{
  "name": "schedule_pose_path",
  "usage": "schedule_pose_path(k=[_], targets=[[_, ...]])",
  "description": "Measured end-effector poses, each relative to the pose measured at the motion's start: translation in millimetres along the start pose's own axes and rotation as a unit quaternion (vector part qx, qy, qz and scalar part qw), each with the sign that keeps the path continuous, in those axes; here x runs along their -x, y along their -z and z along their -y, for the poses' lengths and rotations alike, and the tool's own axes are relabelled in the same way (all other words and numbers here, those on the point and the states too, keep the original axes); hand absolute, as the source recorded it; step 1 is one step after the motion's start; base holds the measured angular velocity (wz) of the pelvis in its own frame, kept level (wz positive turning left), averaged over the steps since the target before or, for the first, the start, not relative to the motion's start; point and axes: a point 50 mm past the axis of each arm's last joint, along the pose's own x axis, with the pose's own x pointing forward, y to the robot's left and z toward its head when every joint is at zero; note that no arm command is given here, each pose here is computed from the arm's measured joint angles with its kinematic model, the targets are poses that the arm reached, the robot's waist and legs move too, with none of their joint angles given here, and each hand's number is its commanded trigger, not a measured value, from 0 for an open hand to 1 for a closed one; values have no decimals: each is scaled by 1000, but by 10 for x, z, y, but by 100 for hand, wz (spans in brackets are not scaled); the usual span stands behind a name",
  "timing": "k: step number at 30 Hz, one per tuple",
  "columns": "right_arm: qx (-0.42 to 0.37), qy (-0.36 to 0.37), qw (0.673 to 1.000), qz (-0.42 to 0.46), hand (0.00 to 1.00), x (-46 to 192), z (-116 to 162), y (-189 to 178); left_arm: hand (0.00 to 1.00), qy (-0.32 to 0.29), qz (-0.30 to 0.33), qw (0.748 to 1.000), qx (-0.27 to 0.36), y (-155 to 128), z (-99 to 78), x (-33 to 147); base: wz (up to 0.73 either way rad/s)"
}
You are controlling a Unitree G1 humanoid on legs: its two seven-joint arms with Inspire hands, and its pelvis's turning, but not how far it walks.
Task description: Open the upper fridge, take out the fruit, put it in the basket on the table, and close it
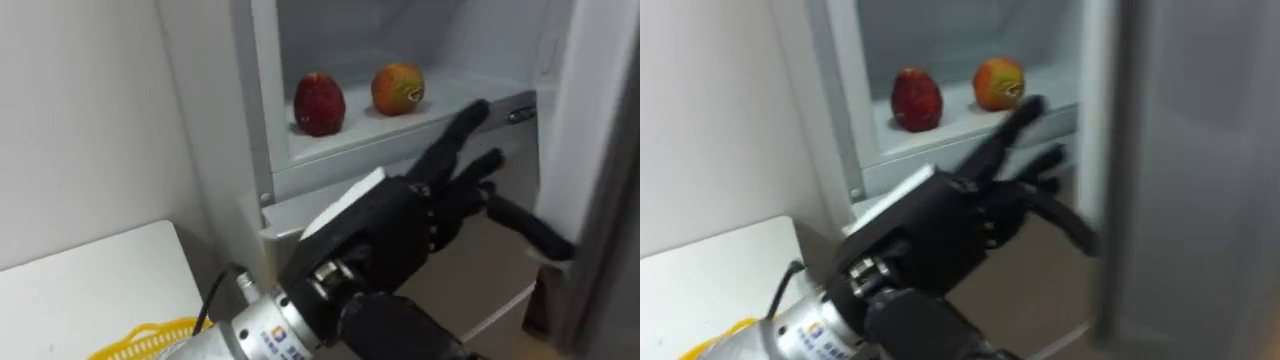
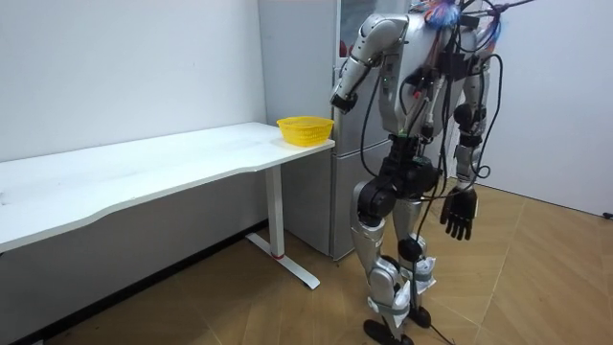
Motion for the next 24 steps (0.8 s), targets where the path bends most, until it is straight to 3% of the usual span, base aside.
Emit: schedule_pose_path(k=[6, 24], targets=[[-8, 6, 1000, 6, 0, 10, 61, -28, 0, 34, 17, 998, 55, 4, 50, -27, -15], [-24, 17, 999, 13, 0, 20, 118, -31, 0, 54, 1, 997, 55, 51, 85, -28, -2]])
